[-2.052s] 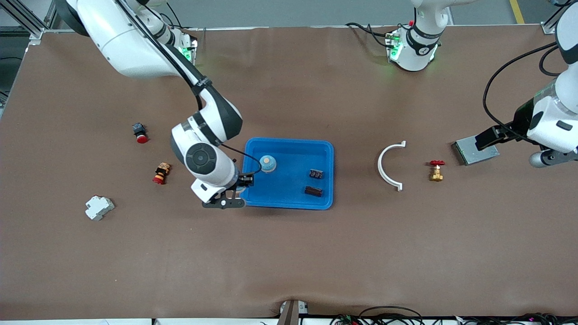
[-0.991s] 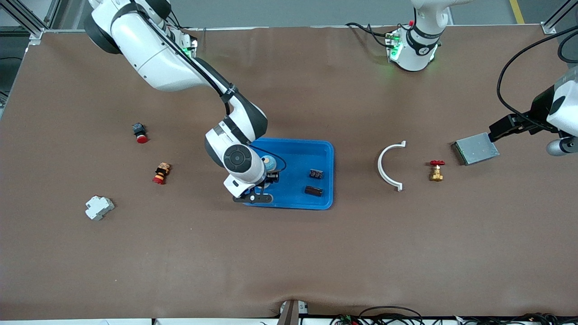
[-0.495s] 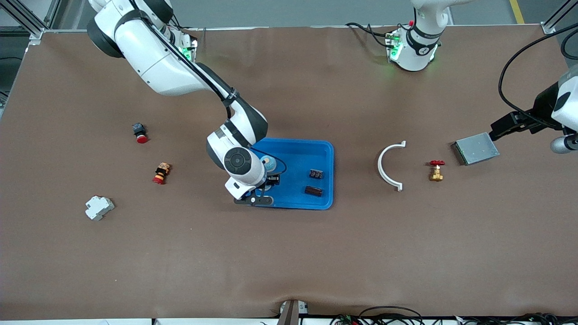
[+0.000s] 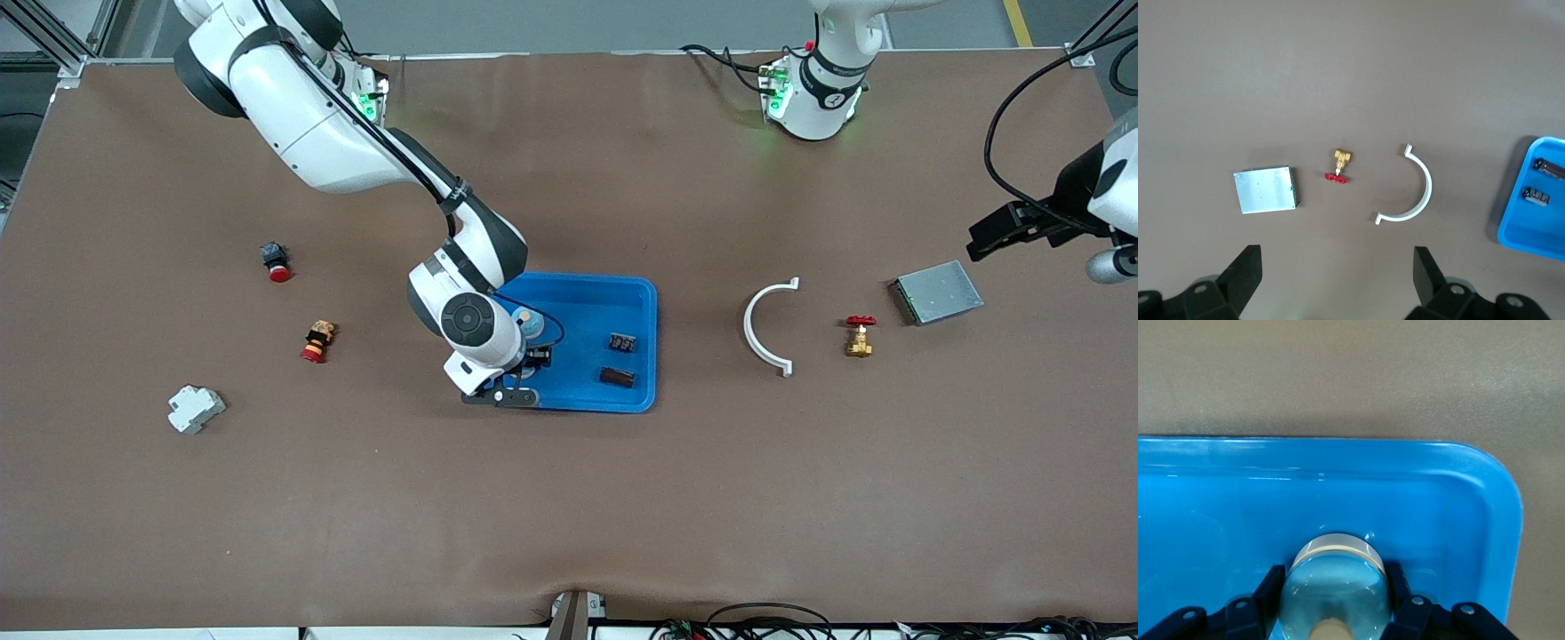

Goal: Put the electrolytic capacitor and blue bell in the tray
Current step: 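Lower the second bell into the tray with the right gripper and release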

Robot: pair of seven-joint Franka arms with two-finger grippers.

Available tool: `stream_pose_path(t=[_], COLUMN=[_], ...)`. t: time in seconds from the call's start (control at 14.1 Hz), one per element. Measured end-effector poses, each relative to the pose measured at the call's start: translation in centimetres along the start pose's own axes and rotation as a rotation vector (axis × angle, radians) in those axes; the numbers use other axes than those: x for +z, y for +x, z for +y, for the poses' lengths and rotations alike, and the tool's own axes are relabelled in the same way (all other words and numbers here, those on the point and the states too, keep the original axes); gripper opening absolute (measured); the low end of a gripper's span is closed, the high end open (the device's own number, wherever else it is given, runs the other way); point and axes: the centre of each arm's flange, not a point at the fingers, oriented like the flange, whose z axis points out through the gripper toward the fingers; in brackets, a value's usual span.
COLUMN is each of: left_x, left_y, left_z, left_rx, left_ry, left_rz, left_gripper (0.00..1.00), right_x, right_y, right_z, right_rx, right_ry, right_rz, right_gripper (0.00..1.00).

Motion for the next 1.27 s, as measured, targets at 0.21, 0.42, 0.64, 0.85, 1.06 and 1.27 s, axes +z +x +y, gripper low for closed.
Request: stream_pose_path(t=[0.21, 0.42, 0.64, 0.85, 1.06, 1.27], left_x=[0.4, 0.4, 0.5, 0.6, 0.5, 0.6], left_y=[-0.8, -1.3, -2.1, -2.5, -2.6, -2.6], left_z=[0.5, 0.0, -0.1, -0.2, -0.2, -0.1], left_rx=[0.03, 0.045, 0.045, 0.046, 0.046, 0.047], left_ry=[0.006, 0.008, 0.008, 0.009, 0.008, 0.008], left_rz=[-0.012, -0.015, -0.004, 0.001, 0.003, 0.006], left_gripper=[1.0, 1.0, 1.0, 1.0, 1.0, 1.0], right_x=[0.0, -0.2, -0.6, -1.3, -4.6, -11.1], right_y=[0.1, 0.5, 1.2, 1.5, 1.4, 0.7], right_z=[0.2, 0.4, 1.1, 0.9, 0.9, 1.3], right_rx=[0.003, 0.009, 0.022, 0.023, 0.021, 0.023], right_ry=[-0.002, -0.002, 0.001, 0.008, -0.022, -0.069], right_rz=[0.002, 0.007, 0.017, 0.027, 0.012, 0.002], right_gripper=[0.67, 0.78, 1.0, 1.0, 1.0, 1.0])
